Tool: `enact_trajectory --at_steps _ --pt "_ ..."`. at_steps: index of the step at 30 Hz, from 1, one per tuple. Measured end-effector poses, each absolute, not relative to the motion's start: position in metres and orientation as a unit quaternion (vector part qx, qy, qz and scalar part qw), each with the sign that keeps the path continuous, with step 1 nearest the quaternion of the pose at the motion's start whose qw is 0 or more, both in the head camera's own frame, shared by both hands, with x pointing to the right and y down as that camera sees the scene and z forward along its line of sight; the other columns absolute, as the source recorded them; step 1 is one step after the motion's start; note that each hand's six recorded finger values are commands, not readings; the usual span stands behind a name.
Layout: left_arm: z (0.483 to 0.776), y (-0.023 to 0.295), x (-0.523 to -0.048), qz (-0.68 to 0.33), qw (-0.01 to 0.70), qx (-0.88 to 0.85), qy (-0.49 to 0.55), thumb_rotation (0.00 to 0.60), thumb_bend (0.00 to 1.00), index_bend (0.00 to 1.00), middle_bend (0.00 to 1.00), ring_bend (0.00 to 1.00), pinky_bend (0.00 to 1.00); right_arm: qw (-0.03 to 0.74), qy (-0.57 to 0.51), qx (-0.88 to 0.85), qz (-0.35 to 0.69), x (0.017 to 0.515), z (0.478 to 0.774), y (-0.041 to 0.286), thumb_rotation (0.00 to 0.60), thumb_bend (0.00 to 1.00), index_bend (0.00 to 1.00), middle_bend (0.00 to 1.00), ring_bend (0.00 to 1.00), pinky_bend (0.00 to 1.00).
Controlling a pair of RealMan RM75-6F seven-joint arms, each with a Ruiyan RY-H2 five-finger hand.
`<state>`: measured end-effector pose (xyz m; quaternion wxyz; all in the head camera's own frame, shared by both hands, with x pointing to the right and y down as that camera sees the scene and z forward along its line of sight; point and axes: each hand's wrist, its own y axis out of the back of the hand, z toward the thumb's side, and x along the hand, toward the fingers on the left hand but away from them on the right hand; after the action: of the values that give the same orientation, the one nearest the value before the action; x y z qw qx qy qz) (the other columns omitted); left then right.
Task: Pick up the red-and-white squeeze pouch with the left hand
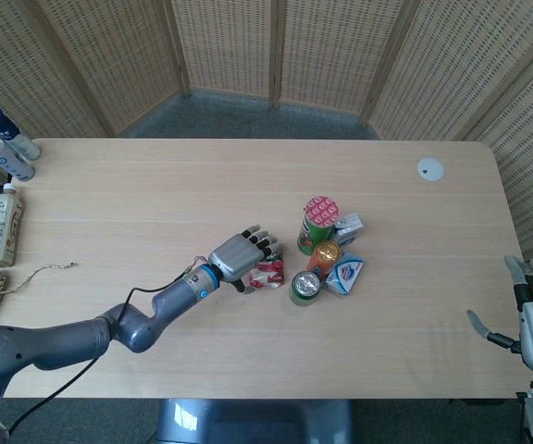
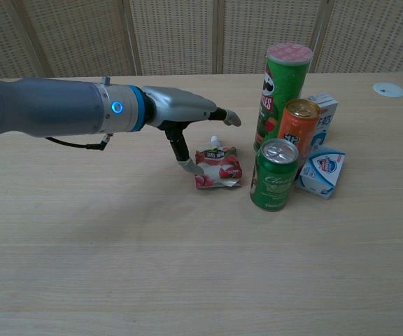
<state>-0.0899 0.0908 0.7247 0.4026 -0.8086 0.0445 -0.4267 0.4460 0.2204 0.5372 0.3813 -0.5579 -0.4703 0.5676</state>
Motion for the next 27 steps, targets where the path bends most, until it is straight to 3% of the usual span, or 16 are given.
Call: enact_trajectory --at_steps 14,27 --pt "0.756 0.099 -0.061 -0.438 0.412 -0.799 0.009 0.499 0.27 0.0 0.0 0.0 0.0 0.372 -0.482 -0.543 0.578 0.46 0.531 0.23 0.262 0.27 0.0 0.13 0.0 0.0" --pt "0.776 0.093 -0.063 -0.462 0.42 -0.781 0.02 0.504 0.27 0.03 0.0 0.0 0.0 0.365 -0.492 -0.533 0.584 0.468 0.526 0.236 0.261 0.27 0.0 0.13 0.0 0.0"
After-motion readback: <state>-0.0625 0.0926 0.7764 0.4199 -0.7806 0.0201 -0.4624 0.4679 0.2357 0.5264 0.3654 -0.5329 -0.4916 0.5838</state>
